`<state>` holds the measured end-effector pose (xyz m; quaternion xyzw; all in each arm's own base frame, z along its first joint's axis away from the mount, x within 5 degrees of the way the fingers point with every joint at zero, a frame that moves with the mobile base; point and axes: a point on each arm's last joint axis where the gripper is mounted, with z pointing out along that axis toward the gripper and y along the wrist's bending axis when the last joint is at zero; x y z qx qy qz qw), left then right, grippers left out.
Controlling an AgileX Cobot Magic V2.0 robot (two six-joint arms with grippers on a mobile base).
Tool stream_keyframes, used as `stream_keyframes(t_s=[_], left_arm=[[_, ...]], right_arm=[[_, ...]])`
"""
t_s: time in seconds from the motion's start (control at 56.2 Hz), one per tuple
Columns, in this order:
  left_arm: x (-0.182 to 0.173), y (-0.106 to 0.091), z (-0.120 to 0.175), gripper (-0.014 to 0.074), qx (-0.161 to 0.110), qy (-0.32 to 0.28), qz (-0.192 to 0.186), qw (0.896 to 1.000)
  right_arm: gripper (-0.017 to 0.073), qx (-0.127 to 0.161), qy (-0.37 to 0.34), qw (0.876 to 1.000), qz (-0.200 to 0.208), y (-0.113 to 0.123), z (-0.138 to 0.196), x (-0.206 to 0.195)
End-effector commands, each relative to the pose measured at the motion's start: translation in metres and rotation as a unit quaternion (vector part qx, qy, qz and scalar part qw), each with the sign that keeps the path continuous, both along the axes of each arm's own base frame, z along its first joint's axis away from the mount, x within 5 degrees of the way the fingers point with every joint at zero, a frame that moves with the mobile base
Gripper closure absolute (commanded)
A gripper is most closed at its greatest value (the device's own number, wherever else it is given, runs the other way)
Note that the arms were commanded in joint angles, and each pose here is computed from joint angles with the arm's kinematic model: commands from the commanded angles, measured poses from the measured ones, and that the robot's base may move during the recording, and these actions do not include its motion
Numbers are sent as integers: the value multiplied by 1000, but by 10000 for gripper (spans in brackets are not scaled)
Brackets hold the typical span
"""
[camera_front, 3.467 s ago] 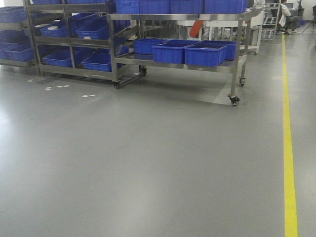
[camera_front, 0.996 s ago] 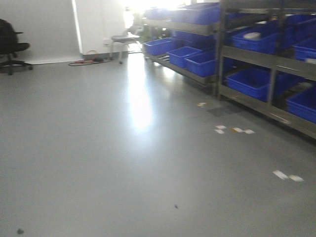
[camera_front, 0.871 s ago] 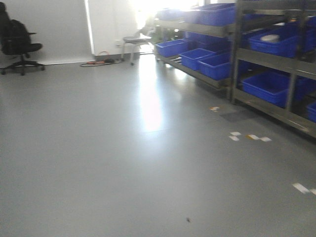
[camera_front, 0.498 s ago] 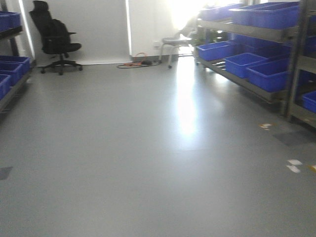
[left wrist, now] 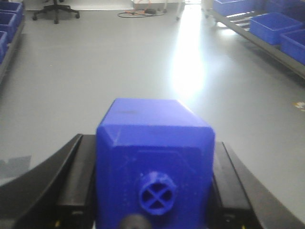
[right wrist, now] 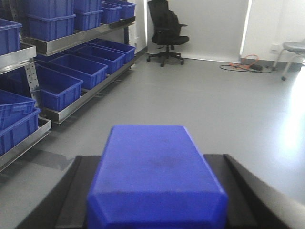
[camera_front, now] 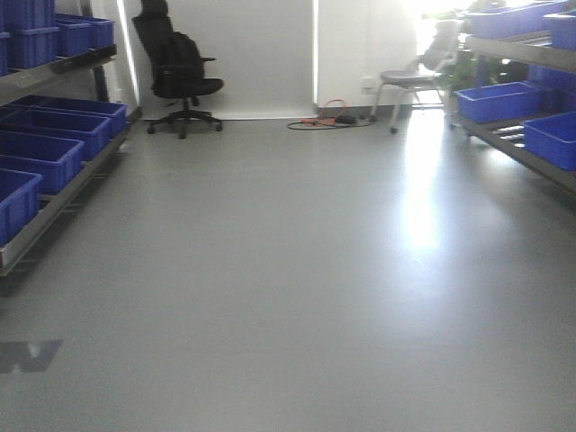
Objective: Pick and sort blue part to right shelf
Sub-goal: 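Drive the base across the floor to the rack of blue bins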
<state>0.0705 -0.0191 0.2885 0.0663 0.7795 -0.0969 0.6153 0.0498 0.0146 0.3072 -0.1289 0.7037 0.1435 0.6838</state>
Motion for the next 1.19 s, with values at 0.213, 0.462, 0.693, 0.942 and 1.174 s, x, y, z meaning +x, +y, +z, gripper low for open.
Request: stream_keyframes(t_s=[0.213,0.462,0.693,0.942,1.174], left_arm=[[1,1,17,351,-14,-53,9,998],[1,1,17,351,-14,-53,9,998],[1,1,17,351,-14,-53,9,998],[1,1,17,351,-14,-53,9,998],[1,1,17,351,-14,-53,9,998]], right_arm=[[365,9,-55,998,14,2,17,-2],[365,9,-55,998,14,2,17,-2],[365,9,-55,998,14,2,17,-2],[365,9,-55,998,14,2,17,-2],[365,9,-55,998,14,2,17,-2]])
